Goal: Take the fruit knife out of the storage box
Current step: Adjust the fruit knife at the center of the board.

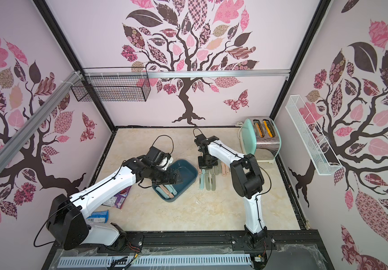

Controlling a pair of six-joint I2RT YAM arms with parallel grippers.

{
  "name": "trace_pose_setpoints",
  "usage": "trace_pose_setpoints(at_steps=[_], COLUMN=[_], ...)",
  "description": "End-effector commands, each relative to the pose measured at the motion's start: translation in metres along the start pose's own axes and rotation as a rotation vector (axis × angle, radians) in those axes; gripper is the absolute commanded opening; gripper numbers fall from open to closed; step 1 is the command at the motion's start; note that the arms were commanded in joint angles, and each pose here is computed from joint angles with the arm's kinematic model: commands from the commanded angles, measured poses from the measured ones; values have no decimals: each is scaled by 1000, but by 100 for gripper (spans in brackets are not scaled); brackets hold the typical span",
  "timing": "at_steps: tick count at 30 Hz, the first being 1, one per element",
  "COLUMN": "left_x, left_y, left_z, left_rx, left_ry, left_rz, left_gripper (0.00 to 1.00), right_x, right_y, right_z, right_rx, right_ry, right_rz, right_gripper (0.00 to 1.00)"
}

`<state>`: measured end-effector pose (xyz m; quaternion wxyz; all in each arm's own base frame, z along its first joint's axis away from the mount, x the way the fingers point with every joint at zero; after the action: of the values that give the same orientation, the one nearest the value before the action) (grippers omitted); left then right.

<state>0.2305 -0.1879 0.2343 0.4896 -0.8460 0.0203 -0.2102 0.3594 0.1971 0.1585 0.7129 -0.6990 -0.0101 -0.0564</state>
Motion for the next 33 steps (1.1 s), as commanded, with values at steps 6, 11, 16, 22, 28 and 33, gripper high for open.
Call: trace_pose_setpoints(at_steps=[6,11,16,22,28,33], left_x=[-6,-8,-9,-9,-9,-8], left_y=[-7,-6,-5,-5,-5,-4], left_z=[4,4,5,5,5,5], left_rx=[19,20,22,22,21,20], left_ry=[12,12,9,11,13,11], left_rz=[-6,-1,3,3,0,1], left_gripper=[98,98,98,98,98,98], right_x=[0,-1,-1,-3,-7,-11], right_y=[12,20,25,25,26,25], right_z=[3,4,4,2,1,-1], right_rx=[12,16,8,10,18,20], right_ry=[0,3,2,3,6,13], right_rz=[43,66,75,77,89,87], right_gripper=[0,0,0,0,0,0])
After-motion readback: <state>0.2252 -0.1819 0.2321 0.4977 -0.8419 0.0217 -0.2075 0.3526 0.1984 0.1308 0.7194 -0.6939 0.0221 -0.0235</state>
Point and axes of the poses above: each gripper's point midway between its finger pads, its own y axis out along the fingers, its own z axis along the line the jaws close on, x = y × z, the point moved 10 cm from there along -y, back along the fingers, and after that the axes turned 9 degrees about y, right-handed, at the moved point
